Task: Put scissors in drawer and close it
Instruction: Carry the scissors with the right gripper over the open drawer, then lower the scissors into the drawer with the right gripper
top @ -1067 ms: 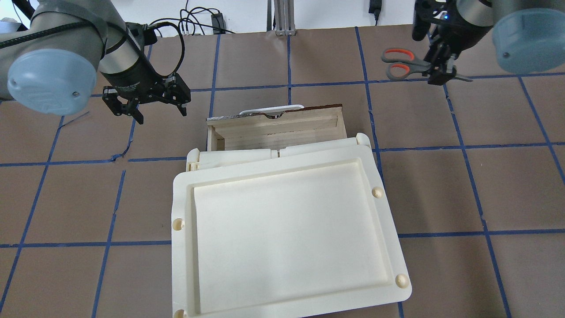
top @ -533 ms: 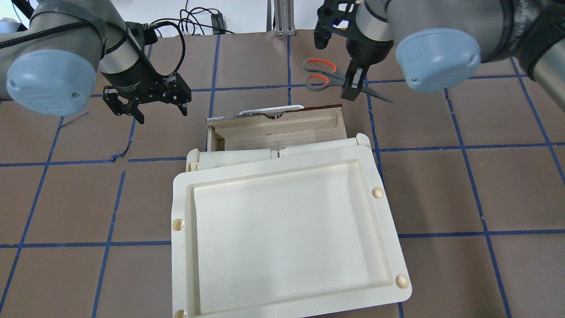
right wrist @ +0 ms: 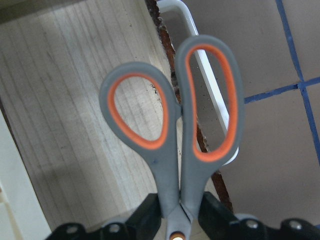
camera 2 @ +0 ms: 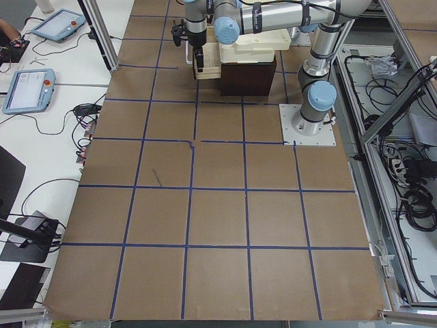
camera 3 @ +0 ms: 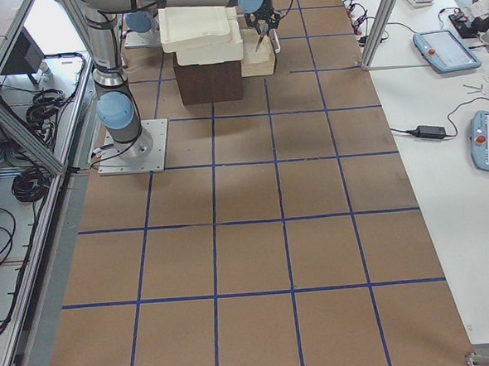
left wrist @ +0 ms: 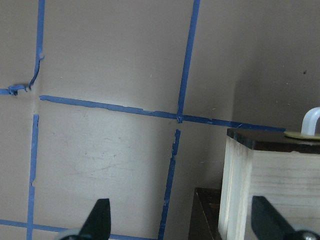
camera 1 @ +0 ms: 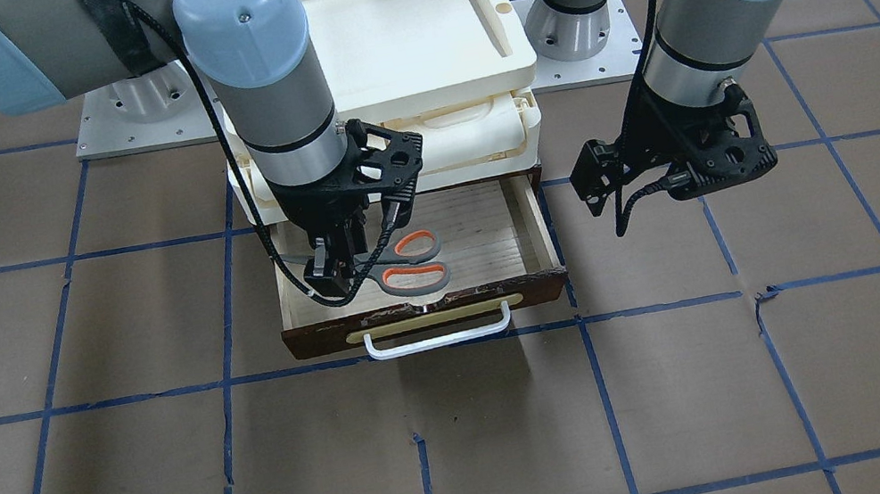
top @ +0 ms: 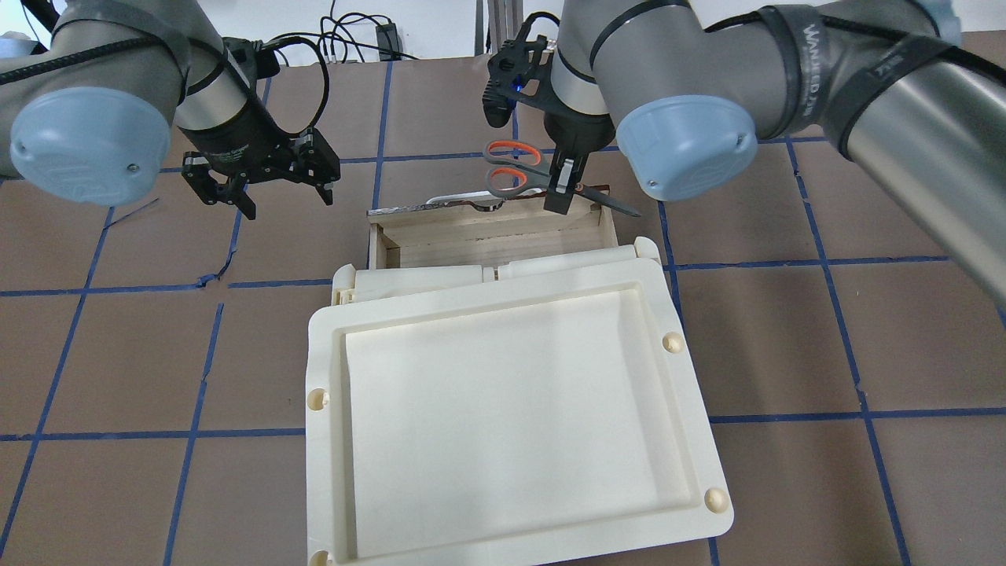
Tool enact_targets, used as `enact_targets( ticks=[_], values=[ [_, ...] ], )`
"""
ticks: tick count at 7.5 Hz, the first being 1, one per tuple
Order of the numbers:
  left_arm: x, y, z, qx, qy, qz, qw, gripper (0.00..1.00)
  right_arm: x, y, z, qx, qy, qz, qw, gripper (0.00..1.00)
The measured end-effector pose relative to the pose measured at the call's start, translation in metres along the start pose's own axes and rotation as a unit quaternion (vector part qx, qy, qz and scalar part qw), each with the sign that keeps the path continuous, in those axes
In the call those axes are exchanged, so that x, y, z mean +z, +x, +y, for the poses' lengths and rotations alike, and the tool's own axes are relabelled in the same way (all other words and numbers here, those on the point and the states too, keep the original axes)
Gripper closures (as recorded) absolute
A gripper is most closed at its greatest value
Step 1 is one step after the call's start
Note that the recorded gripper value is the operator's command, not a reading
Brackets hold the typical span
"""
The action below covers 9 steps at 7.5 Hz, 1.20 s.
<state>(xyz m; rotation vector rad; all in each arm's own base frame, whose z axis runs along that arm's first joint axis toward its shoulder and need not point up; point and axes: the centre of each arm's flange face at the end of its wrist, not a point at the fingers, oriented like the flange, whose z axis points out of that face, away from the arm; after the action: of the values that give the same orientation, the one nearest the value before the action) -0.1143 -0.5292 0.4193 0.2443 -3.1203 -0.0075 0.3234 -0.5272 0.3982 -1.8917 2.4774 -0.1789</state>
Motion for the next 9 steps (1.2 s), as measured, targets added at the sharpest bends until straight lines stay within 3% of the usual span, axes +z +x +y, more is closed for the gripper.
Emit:
enact_targets(
  ticks=[7, 9],
  values=[
    [0.000, -0.011, -0.002, 0.012, -0.004, 0.000, 0.9999, 0.00, 0.035, -0.019, -0.039, -0.092, -0.010, -0.008, 0.9957, 0.99],
    [0.001, -0.011, -0.002, 0.020, -0.005, 0.000, 0.9998, 0.00, 0.039, -0.018, -0.045, -0.098, -0.009, -0.009, 0.9951, 0.99]
  ],
)
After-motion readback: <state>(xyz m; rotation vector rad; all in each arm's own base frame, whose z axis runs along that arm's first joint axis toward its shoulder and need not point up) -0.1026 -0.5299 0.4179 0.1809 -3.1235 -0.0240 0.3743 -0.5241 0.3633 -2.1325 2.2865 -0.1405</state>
